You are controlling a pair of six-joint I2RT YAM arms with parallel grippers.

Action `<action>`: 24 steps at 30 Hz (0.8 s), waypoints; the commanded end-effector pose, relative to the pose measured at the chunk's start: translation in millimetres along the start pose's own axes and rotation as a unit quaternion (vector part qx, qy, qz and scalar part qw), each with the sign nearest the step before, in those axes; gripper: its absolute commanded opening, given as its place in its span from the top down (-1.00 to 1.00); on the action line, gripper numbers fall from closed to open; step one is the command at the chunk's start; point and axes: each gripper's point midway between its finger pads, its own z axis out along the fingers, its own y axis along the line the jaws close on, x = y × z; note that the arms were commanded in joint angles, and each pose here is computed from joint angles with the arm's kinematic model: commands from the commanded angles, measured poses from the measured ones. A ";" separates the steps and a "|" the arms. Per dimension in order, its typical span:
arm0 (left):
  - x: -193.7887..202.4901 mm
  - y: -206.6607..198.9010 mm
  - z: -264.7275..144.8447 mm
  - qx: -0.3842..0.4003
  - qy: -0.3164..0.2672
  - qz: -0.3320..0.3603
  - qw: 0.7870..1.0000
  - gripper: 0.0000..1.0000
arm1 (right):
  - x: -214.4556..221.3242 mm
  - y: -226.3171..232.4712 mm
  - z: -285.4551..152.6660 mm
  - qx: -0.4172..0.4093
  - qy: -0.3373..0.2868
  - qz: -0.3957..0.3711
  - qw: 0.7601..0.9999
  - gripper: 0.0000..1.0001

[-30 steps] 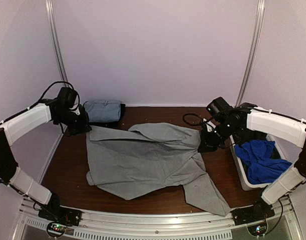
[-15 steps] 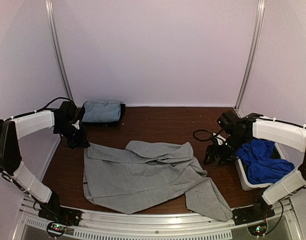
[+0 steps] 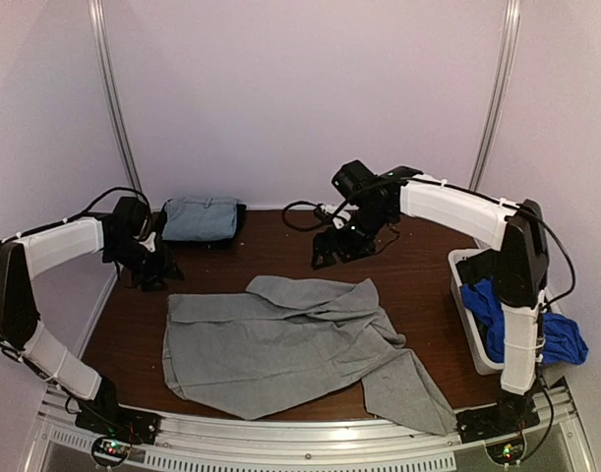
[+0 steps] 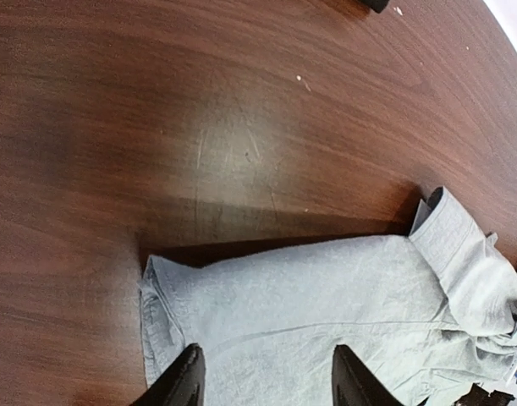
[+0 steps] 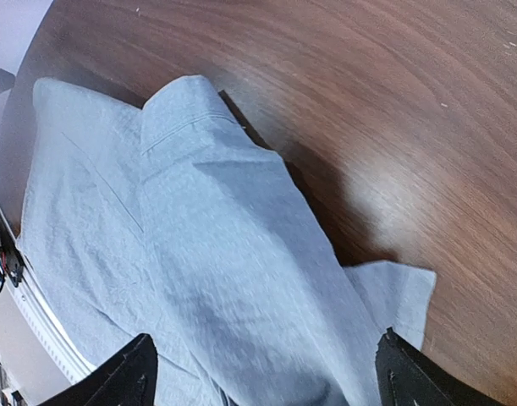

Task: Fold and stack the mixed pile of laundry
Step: Pick up the crumpled shirt from the center of the board.

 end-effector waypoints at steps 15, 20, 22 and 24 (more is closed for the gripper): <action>54.1 6.0 7.8 0.035 0.038 -0.002 0.999 -0.49 | 14.3 1.7 113.4 0.098 0.114 -0.094 0.984 -0.86; 61.2 9.2 17.5 0.029 0.044 -0.012 0.999 -0.39 | -11.6 -6.9 91.1 0.120 0.065 -0.065 0.989 0.69; 60.6 7.7 19.6 0.033 0.045 -0.014 0.998 -0.32 | -20.3 -6.5 80.2 0.113 0.047 -0.052 0.991 1.00; 61.2 10.5 22.5 0.027 0.048 -0.020 0.998 -0.27 | -27.8 -7.2 69.2 0.106 0.030 -0.037 0.993 1.00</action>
